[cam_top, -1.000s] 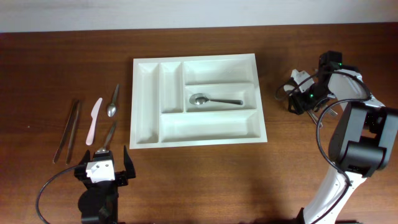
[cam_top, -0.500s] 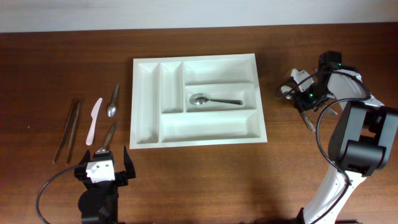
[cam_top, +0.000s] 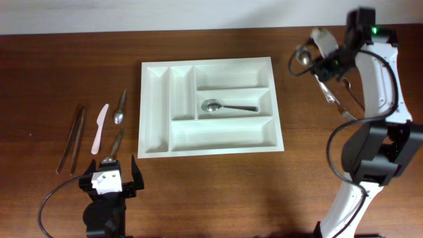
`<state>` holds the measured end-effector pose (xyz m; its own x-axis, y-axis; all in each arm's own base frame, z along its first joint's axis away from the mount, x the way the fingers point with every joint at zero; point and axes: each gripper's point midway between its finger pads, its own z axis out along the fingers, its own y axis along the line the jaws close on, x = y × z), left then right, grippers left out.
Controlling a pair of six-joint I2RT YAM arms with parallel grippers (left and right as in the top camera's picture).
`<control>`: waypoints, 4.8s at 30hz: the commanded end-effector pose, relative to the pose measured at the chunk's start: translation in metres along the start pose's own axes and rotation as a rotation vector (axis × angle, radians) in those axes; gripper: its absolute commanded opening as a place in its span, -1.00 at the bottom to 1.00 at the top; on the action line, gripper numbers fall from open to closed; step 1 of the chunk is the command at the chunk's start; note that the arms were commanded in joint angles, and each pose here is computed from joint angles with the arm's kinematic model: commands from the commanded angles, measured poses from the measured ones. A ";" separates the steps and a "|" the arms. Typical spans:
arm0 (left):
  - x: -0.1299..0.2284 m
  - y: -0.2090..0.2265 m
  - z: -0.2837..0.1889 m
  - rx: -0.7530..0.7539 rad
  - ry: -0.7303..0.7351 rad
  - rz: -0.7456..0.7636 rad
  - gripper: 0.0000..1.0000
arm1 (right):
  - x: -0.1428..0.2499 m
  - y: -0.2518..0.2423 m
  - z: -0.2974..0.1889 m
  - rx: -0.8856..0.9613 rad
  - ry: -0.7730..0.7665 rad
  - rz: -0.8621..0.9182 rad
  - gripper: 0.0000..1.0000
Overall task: Pack container
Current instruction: 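Place the second spoon in the tray's upper compartment, then move the right gripper to the right-side knife and grasp it, then lay the knife into the tray beside the spoons and release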
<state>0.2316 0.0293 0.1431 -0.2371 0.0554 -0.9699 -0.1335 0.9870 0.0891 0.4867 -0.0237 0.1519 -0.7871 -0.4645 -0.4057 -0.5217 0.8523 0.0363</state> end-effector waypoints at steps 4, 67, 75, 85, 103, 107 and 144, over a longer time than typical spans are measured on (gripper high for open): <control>0.001 0.000 0.000 0.004 -0.003 0.015 0.99 | -0.064 0.115 -0.025 -0.148 -0.103 -0.481 -0.92; 0.001 0.000 0.000 0.004 -0.003 0.015 0.99 | 0.151 -0.088 0.039 0.041 0.287 0.293 0.42; 0.001 0.000 0.000 0.004 -0.003 0.015 0.99 | 0.168 -0.074 0.080 -0.048 0.336 0.285 0.34; 0.001 0.000 0.000 0.004 -0.003 0.015 0.99 | 0.185 -0.069 0.106 -0.058 0.348 0.291 -0.25; 0.001 0.000 0.000 0.004 -0.003 0.015 0.99 | 0.109 -0.068 0.068 -0.010 0.237 0.280 -0.92; 0.001 0.000 0.000 0.004 -0.003 0.015 0.99 | 0.045 -0.054 0.036 0.006 0.127 0.183 -0.92; 0.001 0.000 0.000 0.004 -0.003 0.015 0.98 | -0.018 0.198 0.092 -0.327 0.243 -0.590 -0.92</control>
<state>0.2316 0.0293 0.1430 -0.2375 0.0554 -0.9698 -0.1335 0.9870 0.0891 0.4213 0.1745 0.0727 -0.3691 -0.9071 -0.2024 -0.9237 0.3341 0.1875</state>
